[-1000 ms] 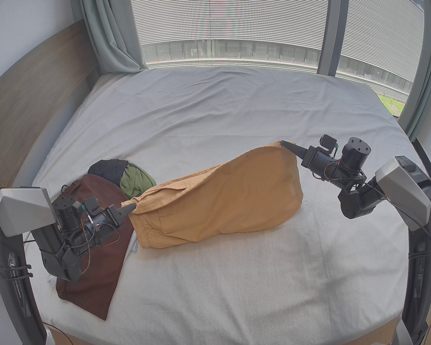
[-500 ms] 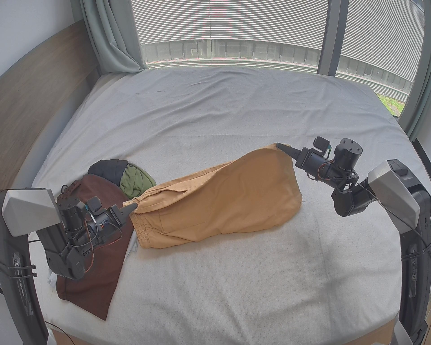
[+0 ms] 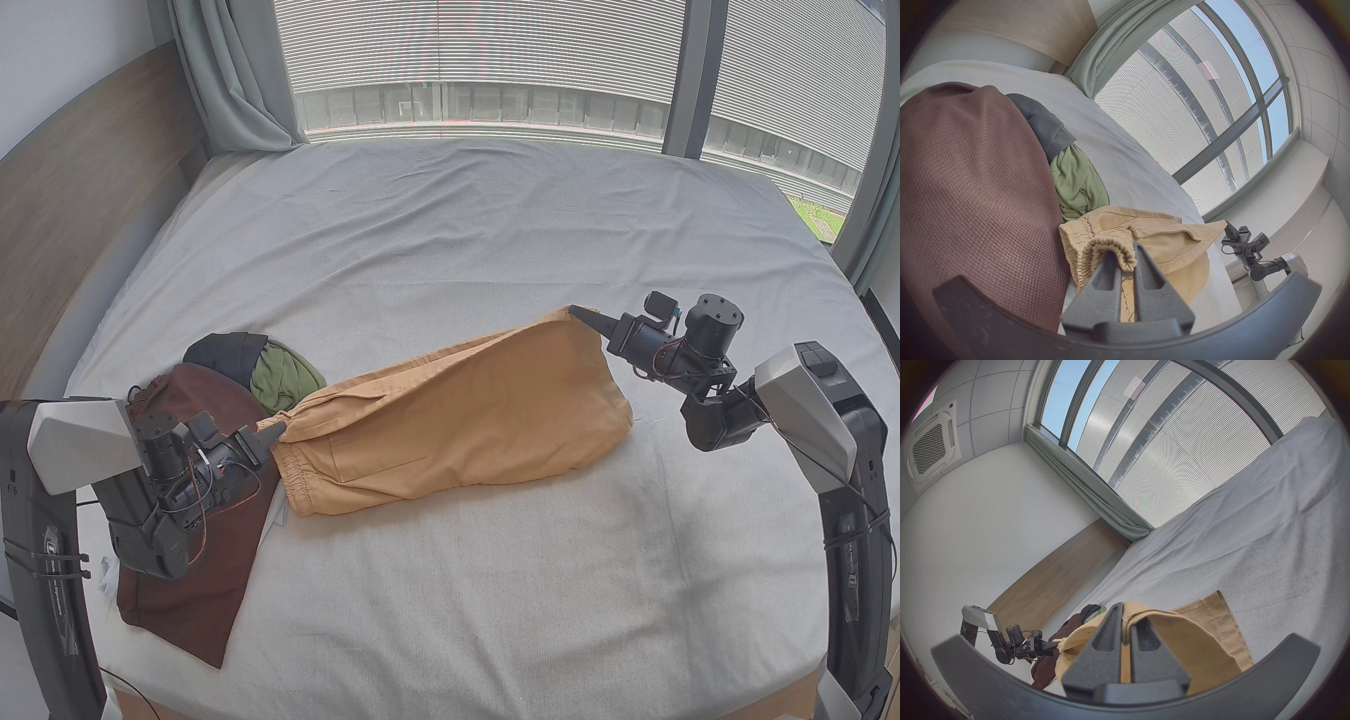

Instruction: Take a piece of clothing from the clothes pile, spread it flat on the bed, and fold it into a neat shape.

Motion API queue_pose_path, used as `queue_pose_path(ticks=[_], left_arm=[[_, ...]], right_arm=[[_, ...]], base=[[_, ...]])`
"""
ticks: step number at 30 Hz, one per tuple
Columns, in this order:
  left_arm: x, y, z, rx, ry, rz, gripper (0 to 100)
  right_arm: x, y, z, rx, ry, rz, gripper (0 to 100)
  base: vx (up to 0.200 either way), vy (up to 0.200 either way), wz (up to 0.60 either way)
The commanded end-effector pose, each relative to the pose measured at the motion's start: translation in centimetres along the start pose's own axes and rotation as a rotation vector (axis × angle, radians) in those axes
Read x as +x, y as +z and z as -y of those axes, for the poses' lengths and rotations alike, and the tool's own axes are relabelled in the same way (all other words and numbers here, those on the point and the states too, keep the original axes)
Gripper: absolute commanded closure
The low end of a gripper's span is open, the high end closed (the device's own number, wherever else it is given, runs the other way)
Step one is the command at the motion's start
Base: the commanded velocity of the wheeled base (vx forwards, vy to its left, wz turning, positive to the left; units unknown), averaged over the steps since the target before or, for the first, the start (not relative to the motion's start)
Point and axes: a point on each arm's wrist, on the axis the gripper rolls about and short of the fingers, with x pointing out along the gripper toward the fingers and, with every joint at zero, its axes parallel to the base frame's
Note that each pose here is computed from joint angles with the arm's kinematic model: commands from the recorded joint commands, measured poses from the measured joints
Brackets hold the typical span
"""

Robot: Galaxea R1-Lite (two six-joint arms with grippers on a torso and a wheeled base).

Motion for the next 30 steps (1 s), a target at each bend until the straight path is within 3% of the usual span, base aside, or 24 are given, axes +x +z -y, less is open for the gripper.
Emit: queue_pose_path(ticks=[1, 9, 10, 11, 24, 30], left_arm=[[0.3, -0.4, -0.6, -0.005, 0.009, -0.006, 100], [0.4, -0.4, -0.6, -0.008, 0.007, -0.006, 100], [0.5, -0.5, -0.7, -0.008, 0.008, -0.007, 100], [0.6, -0.6, -0.8, -0.008, 0.009, -0.006, 0], [0.8, 0.7, -1.1, -0.007, 0.025, 0.054, 0], [0.4, 1.4, -0.4, 0.001, 0.014, 0.07, 0]], right_arm=[[0.1, -0.4, 0.4, 0.007, -0.004, -0.006, 100], [0.5, -0.7, 0.7, 0.01, -0.004, -0.011, 100], [0.4, -0.7, 0.8, 0.01, -0.007, -0.011, 0], [0.5, -0.7, 0.8, 0.011, -0.008, -0.012, 0], [0.6, 0.1, 0.3, 0.003, -0.011, 0.0, 0], [0.1, 0.3, -1.2, 0.018, -0.018, -0.013, 0]], base=[[0.0, 0.0, 0.0], [0.0, 0.0, 0.0], [0.0, 0.0, 0.0], [0.0, 0.0, 0.0], [0.0, 0.0, 0.0], [0.0, 0.0, 0.0]])
